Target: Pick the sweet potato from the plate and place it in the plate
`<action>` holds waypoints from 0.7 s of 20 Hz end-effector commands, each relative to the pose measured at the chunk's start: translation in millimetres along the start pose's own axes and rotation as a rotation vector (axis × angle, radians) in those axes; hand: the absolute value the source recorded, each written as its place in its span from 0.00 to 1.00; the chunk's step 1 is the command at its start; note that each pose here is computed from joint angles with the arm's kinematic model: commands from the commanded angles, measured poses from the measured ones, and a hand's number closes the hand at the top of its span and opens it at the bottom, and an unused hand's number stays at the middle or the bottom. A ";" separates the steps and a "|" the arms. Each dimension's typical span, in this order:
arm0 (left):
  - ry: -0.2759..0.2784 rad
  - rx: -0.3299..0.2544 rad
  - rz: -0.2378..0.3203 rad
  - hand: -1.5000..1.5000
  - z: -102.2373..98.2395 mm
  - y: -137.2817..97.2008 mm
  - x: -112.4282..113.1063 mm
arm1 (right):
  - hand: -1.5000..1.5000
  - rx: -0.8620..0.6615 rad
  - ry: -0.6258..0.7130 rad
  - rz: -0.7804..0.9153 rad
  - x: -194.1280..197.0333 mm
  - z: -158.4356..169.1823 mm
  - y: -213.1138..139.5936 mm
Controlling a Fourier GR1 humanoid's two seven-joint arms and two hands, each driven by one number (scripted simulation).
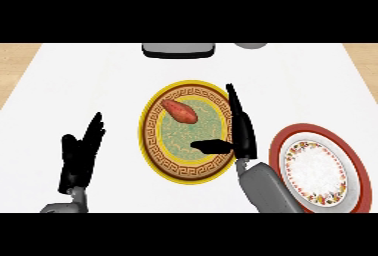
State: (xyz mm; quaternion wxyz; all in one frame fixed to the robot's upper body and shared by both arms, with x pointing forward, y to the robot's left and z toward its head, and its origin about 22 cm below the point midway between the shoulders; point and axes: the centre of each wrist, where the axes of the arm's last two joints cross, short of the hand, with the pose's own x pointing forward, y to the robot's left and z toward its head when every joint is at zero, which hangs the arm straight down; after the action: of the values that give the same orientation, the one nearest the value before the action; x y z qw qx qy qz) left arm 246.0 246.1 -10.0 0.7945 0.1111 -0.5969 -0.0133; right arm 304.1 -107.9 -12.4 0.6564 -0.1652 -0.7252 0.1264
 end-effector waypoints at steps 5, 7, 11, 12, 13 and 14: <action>-0.002 0.000 -0.012 0.50 -6.4 5.0 -3.6 | 0.00 -0.027 0.029 0.063 -15.9 3.6 -9.1; -0.008 0.023 -0.022 0.50 -17.9 1.3 3.6 | 0.00 -0.025 0.055 0.060 -35.7 13.1 -14.4; -0.014 -0.014 -0.005 0.50 8.9 -12.3 -19.9 | 0.00 -0.065 0.052 0.080 -27.4 -8.3 -24.2; -0.009 0.002 -0.024 0.50 6.7 6.1 13.2 | 0.00 -0.080 0.055 0.073 -30.9 18.4 -44.7; 0.009 -0.001 -0.017 0.50 8.4 10.0 2.7 | 0.00 -0.078 0.070 0.064 -30.3 -12.5 -58.1; -0.002 0.005 -0.010 0.50 -3.5 7.4 -13.1 | 0.00 -0.077 0.072 0.067 -42.5 24.4 -44.9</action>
State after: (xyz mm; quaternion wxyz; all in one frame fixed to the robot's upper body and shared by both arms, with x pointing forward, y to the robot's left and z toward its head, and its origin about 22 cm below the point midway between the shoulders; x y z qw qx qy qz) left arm 242.8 252.5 -11.9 0.7930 0.1163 -0.5978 -0.0182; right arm 297.5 -152.6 -26.9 0.6670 -0.2117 -0.7043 0.1197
